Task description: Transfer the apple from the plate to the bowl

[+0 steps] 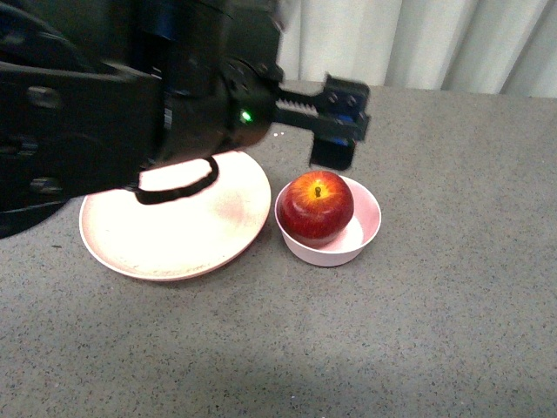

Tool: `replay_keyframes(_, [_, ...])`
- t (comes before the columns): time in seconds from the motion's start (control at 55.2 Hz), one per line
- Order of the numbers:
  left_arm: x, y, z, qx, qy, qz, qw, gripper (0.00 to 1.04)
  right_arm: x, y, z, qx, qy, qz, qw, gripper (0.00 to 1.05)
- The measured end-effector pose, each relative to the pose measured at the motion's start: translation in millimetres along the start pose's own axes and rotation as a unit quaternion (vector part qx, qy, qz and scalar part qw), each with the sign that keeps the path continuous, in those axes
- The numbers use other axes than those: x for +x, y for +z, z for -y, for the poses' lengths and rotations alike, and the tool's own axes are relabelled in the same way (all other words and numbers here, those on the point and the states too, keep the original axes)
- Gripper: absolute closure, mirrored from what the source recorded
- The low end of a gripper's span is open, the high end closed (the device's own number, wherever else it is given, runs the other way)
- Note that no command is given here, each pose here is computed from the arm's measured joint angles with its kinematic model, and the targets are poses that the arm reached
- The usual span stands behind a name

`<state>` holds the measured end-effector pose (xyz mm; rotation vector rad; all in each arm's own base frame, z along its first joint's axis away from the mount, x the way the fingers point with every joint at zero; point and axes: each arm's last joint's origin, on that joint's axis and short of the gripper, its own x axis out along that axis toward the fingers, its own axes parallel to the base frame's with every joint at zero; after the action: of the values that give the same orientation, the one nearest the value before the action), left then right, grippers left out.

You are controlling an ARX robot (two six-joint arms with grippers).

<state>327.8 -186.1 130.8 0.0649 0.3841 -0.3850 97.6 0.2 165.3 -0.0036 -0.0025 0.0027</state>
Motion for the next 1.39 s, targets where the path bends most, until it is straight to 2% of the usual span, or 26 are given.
replay_keyframes(0.127, [-37.4, 4.3, -24.2, -0.032, 0.052, 0.039, 0.997, 0.07, 0.0, 0.0, 0.0, 0.0, 0.0, 0.0, 1.0, 0.09])
replay_keyframes(0.326, [-98.2, -5.7, -56.3, -0.064, 0.123, 0.047, 0.989, 0.07, 0.0, 0.0, 0.0, 0.0, 0.0, 0.0, 1.0, 0.09])
replay_keyframes(0.471, [-142.1, -19.3, -88.1, -0.077, 0.225, 0.036, 0.971, 0.07, 0.0, 0.0, 0.0, 0.0, 0.0, 0.0, 1.0, 0.09])
replay_keyframes(0.507, [-144.2, -22.3, -91.8, -0.075, 0.234, 0.035, 0.969, 0.08, 0.0, 0.0, 0.0, 0.0, 0.0, 0.0, 1.0, 0.09])
replay_keyframes(0.561, [-148.4, -32.4, -94.8, -0.058, 0.193, 0.107, 0.974, 0.22, 0.0, 0.0, 0.0, 0.0, 0.001, 0.0, 1.0, 0.09])
replay_keyframes(0.616, [-159.7, -37.9, -94.9, -0.048, 0.182, 0.156, 0.97, 0.34, 0.0, 0.0, 0.0, 0.0, 0.0, 0.0, 1.0, 0.09])
replay_keyframes(0.67, [-167.7, -35.6, -96.3, -0.044, 0.184, 0.178, 0.966, 0.43, 0.0, 0.0, 0.0, 0.0, 0.0, 0.0, 1.0, 0.09])
replay_keyframes(0.869, [-191.0, -43.2, -98.6, -0.039, 0.185, 0.185, 0.964, 0.75, 0.0, 0.0, 0.0, 0.0, -0.001, 0.0, 1.0, 0.09])
replay_keyframes(0.996, [-205.8, -49.8, -99.6, -0.039, 0.189, 0.183, 0.964, 1.01, 0.0, 0.0, 0.0, 0.0, 0.0, 0.0, 1.0, 0.09])
replay_keyframes(1.141, [-217.9, -53.7, -101.7, -0.034, 0.175, 0.184, 0.967, 1.01, 0.0, 0.0, 0.0, 0.0, 0.0, 0.0, 1.0, 0.09])
replay_keyframes(1.394, [-234.3, -58.0, -102.7, -0.035, 0.19, 0.186, 0.963, 1.01, 0.0, 0.0, 0.0, 0.0, 0.0, 0.0, 1.0, 0.09])
